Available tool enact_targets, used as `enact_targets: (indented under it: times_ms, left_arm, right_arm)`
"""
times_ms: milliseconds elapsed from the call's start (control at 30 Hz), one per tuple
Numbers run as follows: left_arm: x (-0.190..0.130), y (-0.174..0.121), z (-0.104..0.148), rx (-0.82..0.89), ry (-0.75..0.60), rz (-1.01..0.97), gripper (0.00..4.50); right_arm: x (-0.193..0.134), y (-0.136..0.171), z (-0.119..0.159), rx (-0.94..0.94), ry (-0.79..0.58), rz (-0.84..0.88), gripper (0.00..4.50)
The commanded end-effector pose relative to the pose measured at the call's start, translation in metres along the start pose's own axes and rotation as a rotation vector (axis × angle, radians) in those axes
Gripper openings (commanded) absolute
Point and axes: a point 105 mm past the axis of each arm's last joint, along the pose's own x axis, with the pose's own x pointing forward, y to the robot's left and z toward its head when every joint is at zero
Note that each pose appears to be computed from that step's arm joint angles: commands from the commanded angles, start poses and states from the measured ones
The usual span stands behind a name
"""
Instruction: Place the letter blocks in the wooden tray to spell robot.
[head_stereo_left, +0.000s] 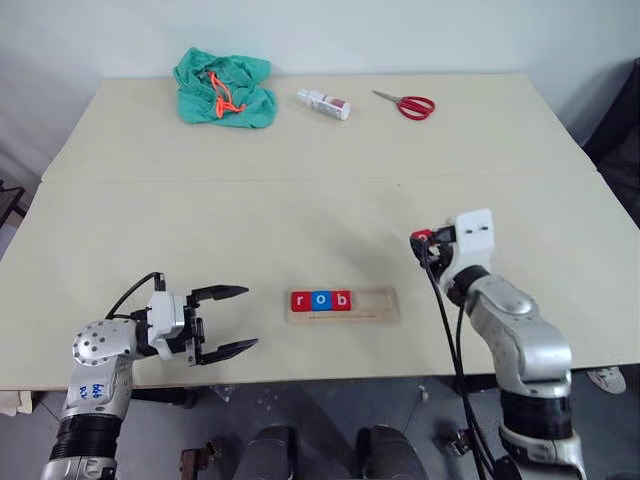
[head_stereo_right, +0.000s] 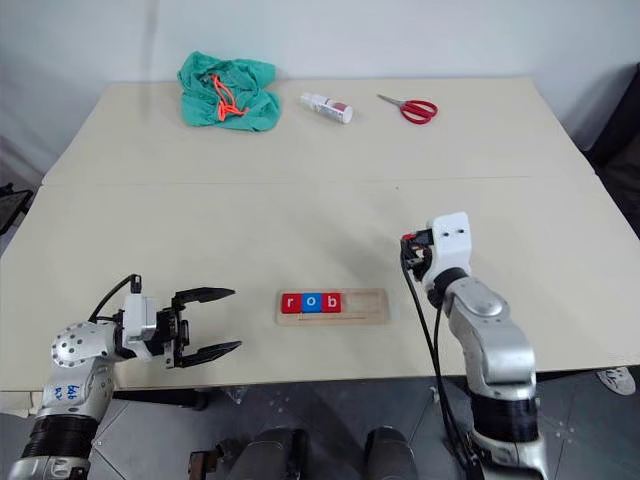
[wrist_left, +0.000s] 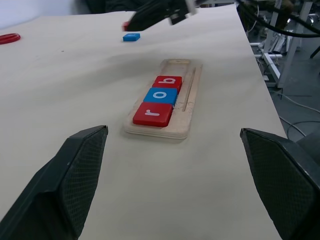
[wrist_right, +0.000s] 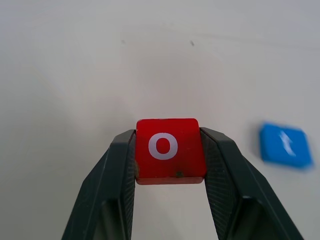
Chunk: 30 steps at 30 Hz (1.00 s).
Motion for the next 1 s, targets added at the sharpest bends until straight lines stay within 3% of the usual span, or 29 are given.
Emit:
enact_targets:
  times_ms: [33, 267, 633, 933, 1000]
  left_arm:
    - [-0.002, 0.005, 0.009, 0.029, -0.044, -0.013, 4.50]
    - [-0.020, 0.009, 0.013, 0.035, -0.065, -0.032, 4.50]
    - [-0.029, 0.014, 0.020, 0.030, -0.100, 0.016, 4.50]
    - [-0.027, 0.012, 0.021, 0.028, -0.103, 0.009, 4.50]
    - [-0.025, 0.012, 0.021, 0.029, -0.105, 0.008, 4.50]
  right_arm:
    - [-0.023, -0.003, 0.011, -0.018, -0.017, -0.060, 1.47]
    - [-0.055, 0.006, -0.014, 0.022, 0.084, -0.142, 1.47]
    - [-0.059, 0.007, -0.021, 0.087, 0.121, -0.152, 1.47]
    - [-0.058, 0.003, -0.017, 0.102, 0.084, -0.152, 4.45]
    - [-0.057, 0.004, -0.011, 0.085, 0.054, -0.122, 4.48]
